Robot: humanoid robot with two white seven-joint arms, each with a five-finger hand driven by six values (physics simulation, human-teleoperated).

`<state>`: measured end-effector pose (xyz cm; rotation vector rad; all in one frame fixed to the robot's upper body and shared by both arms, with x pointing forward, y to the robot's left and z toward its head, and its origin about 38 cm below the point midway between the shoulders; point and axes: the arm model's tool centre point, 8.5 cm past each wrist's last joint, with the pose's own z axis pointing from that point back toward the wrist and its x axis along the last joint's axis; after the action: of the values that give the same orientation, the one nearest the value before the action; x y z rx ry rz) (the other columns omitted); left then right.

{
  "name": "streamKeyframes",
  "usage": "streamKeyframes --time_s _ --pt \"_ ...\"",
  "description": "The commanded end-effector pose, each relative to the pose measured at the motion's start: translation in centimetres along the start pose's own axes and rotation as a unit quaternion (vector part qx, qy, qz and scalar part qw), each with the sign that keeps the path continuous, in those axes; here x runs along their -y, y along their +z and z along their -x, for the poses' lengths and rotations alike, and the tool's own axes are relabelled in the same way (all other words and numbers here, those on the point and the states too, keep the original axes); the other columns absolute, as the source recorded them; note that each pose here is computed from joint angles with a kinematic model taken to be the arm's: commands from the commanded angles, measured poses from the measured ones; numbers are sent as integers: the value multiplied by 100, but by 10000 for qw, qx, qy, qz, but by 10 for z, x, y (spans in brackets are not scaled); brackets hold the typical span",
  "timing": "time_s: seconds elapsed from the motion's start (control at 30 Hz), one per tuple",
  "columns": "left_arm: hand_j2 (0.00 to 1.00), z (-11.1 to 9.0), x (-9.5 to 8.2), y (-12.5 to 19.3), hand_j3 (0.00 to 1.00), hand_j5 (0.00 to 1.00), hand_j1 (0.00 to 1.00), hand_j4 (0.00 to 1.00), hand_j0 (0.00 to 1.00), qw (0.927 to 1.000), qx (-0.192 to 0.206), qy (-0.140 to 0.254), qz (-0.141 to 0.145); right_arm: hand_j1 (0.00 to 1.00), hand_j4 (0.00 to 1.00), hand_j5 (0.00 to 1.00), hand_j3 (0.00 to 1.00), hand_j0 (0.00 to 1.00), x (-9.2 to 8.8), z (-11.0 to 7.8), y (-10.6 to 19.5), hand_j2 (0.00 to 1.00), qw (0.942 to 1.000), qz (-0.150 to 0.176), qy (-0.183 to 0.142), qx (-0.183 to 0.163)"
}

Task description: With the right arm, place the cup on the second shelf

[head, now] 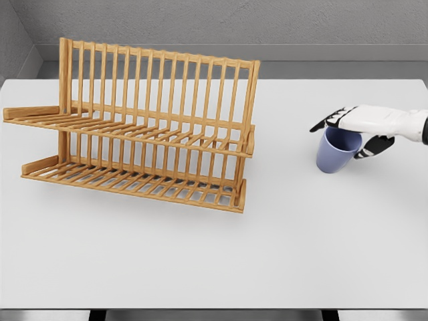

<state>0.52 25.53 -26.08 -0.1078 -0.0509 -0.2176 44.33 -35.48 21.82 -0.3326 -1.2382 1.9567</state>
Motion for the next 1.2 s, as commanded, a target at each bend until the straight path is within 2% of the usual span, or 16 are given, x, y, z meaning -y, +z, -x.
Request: streamKeyframes --time_s 0.0,0.03,0.17,0.43,0.83,0.9,1.07,1.17 --pt "100 0 0 0 100 100 100 100 100 10000 3 0 1 81 81 81 81 81 1 0 0 81 10000 11 -18 2" --pt "100 0 0 0 100 100 100 100 100 10000 -4 1 1 76 76 76 76 76 0 0 0 76 10000 6 -23 3" --pt "100 0 0 0 100 100 100 100 100 10000 3 0 1 72 72 72 72 72 0 0 0 72 10000 6 -23 3" --pt "100 0 0 0 100 100 100 100 100 10000 -4 1 1 71 71 71 71 71 4 -2 1 71 10000 35 29 30" --pt "100 0 0 0 100 100 100 100 100 10000 -4 1 1 71 71 71 71 71 33 -5 11 71 9992 275 291 0" --pt "100 0 0 0 100 100 100 100 100 10000 3 0 1 71 71 71 71 71 42 -10 12 71 9986 339 398 47" --pt "100 0 0 0 100 100 100 100 100 10000 3 0 1 71 71 71 71 71 49 -14 13 71 9980 390 486 94" --pt "100 0 0 0 100 100 100 100 100 10000 3 0 1 71 71 71 71 71 63 -22 20 71 9963 552 649 125"
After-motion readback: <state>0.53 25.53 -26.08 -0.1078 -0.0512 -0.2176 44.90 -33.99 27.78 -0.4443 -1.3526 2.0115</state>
